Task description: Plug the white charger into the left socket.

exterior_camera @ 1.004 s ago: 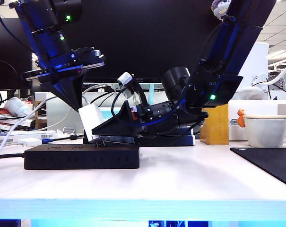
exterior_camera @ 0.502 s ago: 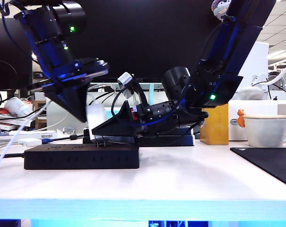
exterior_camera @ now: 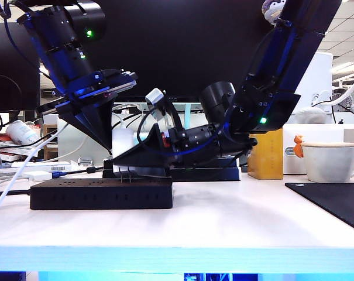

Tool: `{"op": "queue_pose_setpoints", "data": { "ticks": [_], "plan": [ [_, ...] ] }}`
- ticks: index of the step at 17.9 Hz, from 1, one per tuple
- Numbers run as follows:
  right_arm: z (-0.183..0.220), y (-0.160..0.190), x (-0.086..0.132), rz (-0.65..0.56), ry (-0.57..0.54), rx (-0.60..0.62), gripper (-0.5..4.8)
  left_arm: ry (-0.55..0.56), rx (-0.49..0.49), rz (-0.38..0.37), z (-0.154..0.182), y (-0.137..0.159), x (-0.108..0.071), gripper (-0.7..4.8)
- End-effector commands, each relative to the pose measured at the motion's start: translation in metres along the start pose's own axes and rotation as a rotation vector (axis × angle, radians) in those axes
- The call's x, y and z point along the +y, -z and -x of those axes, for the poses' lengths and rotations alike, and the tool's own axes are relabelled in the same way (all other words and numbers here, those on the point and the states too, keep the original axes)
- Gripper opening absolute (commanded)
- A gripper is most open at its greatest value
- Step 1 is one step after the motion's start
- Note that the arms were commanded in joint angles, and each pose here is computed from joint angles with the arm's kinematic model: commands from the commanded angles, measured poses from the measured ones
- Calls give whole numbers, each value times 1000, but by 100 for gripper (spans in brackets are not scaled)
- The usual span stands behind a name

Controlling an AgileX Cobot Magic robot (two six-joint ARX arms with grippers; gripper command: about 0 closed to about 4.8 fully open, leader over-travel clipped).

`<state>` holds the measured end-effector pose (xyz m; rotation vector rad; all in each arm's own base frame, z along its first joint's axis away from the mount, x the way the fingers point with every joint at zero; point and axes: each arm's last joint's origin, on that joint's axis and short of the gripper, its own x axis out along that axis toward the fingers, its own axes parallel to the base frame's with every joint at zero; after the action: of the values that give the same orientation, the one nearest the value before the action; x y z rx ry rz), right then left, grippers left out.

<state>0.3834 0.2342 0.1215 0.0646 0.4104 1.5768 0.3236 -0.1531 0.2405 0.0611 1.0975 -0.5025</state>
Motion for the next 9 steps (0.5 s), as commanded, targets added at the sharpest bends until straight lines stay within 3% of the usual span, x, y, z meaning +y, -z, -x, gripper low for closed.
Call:
{"op": "queue_pose_setpoints", "data": {
  "ticks": [1,4,6,9],
  "plan": [
    [0,-11,1,38,-6,-50,268,8,-8,2,2,-1,-1,13],
    [0,-12,1,38,-4,-55,249,8,-7,2,2,-1,-1,13],
    [0,-13,1,41,-6,-56,166,8,-8,2,2,-1,-1,13],
    [0,-13,1,41,-6,-56,165,8,-8,2,2,-1,-1,13]
  ]
}}
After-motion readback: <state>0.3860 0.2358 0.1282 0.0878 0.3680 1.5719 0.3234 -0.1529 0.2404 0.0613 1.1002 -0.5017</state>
